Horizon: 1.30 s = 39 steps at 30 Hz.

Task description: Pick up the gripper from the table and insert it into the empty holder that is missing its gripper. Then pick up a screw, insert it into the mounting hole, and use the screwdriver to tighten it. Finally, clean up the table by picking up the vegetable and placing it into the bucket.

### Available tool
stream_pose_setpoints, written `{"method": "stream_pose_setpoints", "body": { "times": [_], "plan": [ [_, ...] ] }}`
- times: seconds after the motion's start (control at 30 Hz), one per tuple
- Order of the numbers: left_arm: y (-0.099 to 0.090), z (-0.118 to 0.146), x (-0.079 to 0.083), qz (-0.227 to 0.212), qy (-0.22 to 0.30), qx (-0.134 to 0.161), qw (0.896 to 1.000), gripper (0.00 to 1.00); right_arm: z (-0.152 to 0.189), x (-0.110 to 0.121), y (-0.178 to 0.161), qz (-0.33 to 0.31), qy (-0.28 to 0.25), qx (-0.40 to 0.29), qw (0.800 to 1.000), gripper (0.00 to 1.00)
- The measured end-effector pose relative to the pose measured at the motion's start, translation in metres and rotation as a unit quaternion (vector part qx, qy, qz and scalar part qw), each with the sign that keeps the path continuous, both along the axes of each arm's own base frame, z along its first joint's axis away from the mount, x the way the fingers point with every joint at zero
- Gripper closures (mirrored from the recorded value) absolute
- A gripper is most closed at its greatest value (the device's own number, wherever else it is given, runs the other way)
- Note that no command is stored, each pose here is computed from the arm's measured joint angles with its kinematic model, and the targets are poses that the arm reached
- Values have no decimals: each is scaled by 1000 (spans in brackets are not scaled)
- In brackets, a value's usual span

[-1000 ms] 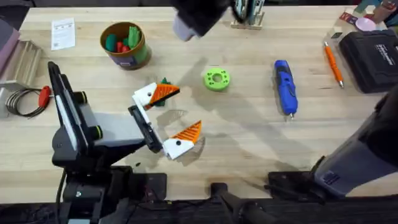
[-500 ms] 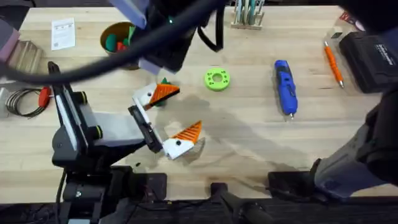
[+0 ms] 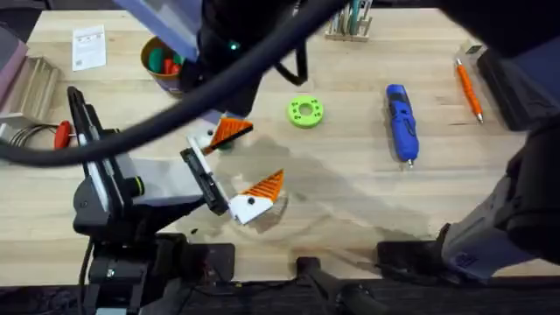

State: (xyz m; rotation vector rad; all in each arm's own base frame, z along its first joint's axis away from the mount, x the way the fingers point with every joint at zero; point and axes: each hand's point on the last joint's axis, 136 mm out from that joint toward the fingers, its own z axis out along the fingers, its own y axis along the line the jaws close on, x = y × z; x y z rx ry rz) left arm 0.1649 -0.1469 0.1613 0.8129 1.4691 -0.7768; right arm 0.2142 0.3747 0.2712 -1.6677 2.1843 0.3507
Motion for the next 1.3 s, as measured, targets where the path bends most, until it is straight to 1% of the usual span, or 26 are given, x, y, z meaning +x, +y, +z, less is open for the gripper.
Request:
{"method": "stream_pose_setpoints", "body": {
  "times": [0.27,0.5,1.3],
  "plan": [
    [0,0,0,0,0,0,1000,15,-17,1,11,6,12,-11,1000,995],
    [0,0,0,0,0,0,1000,15,-31,0,11,7,25,-31,999,995],
    [0,0,0,0,0,0,1000,15,-32,-3,12,10,28,-31,999,995]
  ]
}}
